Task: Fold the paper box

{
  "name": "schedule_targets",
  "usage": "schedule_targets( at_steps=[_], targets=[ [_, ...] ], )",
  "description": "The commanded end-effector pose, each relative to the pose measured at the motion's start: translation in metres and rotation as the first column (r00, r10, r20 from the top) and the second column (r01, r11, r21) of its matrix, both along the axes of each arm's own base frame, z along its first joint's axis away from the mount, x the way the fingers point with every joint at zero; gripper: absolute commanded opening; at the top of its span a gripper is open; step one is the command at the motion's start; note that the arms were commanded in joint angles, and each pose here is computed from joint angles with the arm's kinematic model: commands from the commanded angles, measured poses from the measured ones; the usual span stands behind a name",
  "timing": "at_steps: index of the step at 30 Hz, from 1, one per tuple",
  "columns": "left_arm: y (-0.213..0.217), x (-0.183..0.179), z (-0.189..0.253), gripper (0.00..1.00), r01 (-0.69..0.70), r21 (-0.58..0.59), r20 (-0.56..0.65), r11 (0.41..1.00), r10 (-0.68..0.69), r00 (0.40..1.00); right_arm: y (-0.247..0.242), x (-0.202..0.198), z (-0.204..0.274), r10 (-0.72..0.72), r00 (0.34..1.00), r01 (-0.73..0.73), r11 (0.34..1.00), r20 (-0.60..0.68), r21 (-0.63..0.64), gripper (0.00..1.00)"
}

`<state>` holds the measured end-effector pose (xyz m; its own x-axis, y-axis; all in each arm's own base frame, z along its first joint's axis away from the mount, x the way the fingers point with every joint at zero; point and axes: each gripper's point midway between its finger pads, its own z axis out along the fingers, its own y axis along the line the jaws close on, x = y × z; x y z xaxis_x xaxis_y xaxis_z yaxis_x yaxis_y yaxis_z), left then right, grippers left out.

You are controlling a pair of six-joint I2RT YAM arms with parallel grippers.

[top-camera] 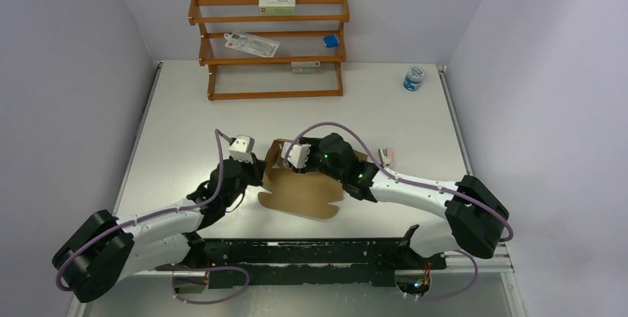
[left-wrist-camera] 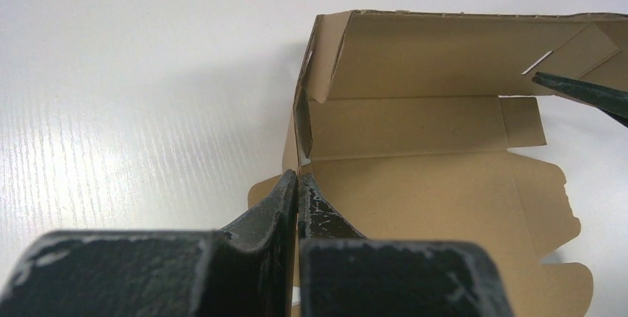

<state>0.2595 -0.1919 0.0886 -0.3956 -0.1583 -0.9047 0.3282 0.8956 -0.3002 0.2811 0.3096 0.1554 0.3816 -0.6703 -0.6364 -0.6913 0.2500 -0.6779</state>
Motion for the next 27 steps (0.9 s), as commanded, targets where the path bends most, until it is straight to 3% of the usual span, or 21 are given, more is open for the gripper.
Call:
schedule_targets(
  at_steps=[1,9,18,27],
  targets=[
    [-0.003,0.003,0.008,0.05,0.005,0.010,0.018,1.000,-0.005,1.000,-0.001,0.003,-0.001,-0.002,0.999,0.002,1.000,-0.036,0.021,0.50],
    [-0.005,0.003,0.009,0.05,0.008,0.017,0.023,1.000,-0.009,1.000,-0.003,0.013,-0.010,-0.007,0.998,0.007,1.000,-0.065,-0.005,0.48],
    [-0.005,0.004,0.009,0.05,0.005,0.024,0.018,1.000,-0.005,1.000,-0.008,0.001,-0.030,0.028,0.993,-0.034,0.998,-0.111,-0.059,0.34],
    [-0.015,0.004,0.008,0.05,0.034,0.002,0.003,0.999,-0.034,0.999,-0.015,-0.009,-0.047,0.039,0.988,-0.052,0.995,-0.148,-0.085,0.27]
  ],
)
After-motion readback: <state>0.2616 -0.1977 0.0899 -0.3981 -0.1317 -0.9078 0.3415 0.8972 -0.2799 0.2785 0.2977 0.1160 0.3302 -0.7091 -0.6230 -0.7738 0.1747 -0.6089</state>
